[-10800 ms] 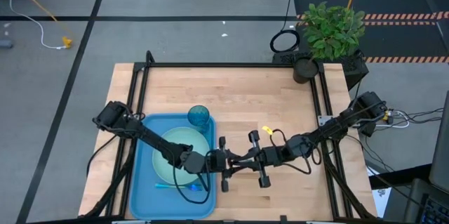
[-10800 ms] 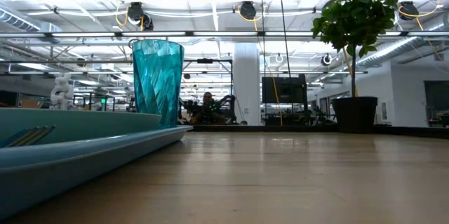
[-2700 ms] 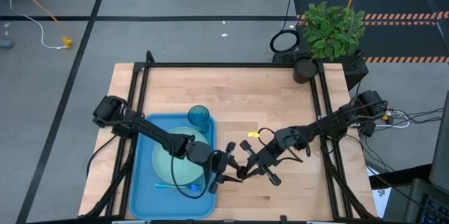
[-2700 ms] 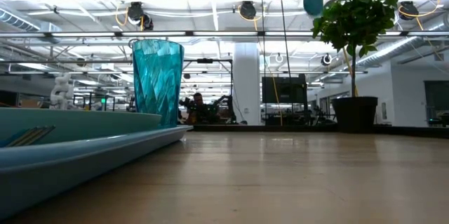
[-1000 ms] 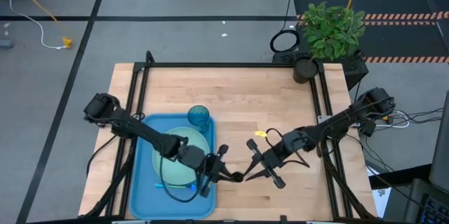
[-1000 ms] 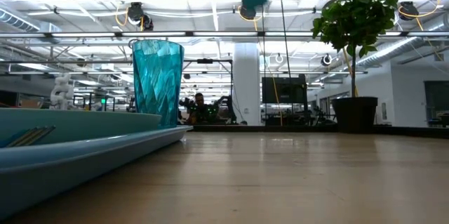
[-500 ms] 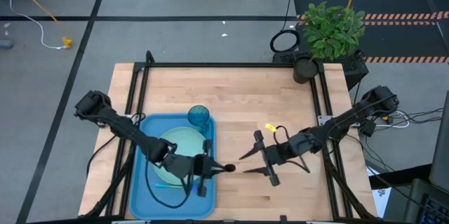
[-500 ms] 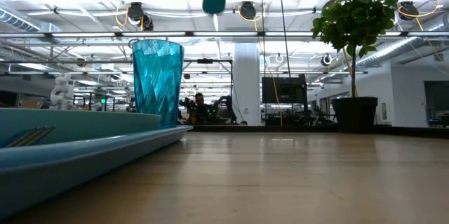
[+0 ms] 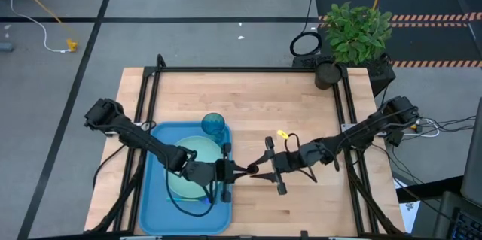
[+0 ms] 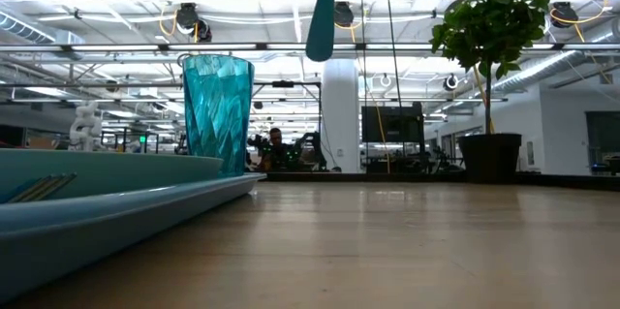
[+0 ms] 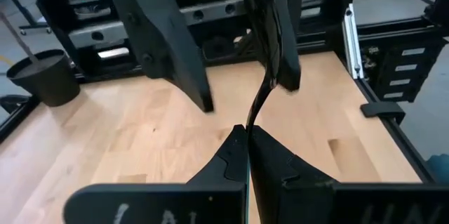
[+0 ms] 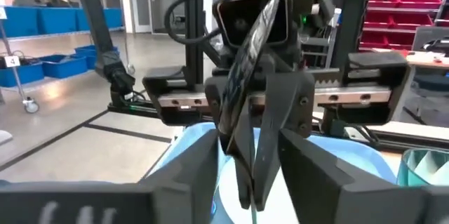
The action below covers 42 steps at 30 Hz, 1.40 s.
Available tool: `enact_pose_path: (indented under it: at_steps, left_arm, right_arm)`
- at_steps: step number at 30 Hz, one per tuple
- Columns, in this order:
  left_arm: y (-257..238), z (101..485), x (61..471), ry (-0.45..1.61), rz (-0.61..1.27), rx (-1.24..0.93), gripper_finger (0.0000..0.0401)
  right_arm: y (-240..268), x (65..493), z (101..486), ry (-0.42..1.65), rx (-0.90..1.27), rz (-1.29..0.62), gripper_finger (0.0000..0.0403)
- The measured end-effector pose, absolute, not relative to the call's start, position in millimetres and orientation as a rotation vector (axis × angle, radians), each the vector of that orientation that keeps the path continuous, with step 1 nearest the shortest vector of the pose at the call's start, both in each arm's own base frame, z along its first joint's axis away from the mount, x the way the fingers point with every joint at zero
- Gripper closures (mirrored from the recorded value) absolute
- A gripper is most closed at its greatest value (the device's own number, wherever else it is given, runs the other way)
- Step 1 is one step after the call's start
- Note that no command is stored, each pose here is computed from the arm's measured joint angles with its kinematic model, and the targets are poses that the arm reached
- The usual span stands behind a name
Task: Pick and place plate/cup/fork/spoon on tray
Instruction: Put the black spoon on the blue tray to the bottom of the blue fork
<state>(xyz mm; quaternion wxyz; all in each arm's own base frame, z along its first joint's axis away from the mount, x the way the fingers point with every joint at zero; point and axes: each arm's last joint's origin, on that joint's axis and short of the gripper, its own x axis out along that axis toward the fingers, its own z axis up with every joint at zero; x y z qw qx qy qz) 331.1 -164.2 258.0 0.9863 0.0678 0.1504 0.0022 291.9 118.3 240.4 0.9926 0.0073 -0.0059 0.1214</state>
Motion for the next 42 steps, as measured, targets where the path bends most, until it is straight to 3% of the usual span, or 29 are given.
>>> enact_pose_path:
  at_steps: [9, 24, 32, 42]
  left_arm:
    - [-163, 255, 335, 0.308, -0.067, 0.121, 0.0397]
    - [-157, 258, 346, 0.245, -0.367, 0.073, 0.0326]
    - [-157, 236, 367, 0.158, -0.510, 0.102, 0.0323]
    - [-156, 236, 369, 0.111, -0.587, 0.150, 0.0336]
  right_arm:
    - [120, 292, 241, -0.040, -0.006, 0.348, 0.0394]
    - [116, 293, 244, -0.073, -0.038, 0.606, 0.0402]
    - [116, 298, 236, -0.086, -0.039, 0.692, 0.0402]
    - [115, 298, 236, -0.095, -0.039, 0.744, 0.0403]
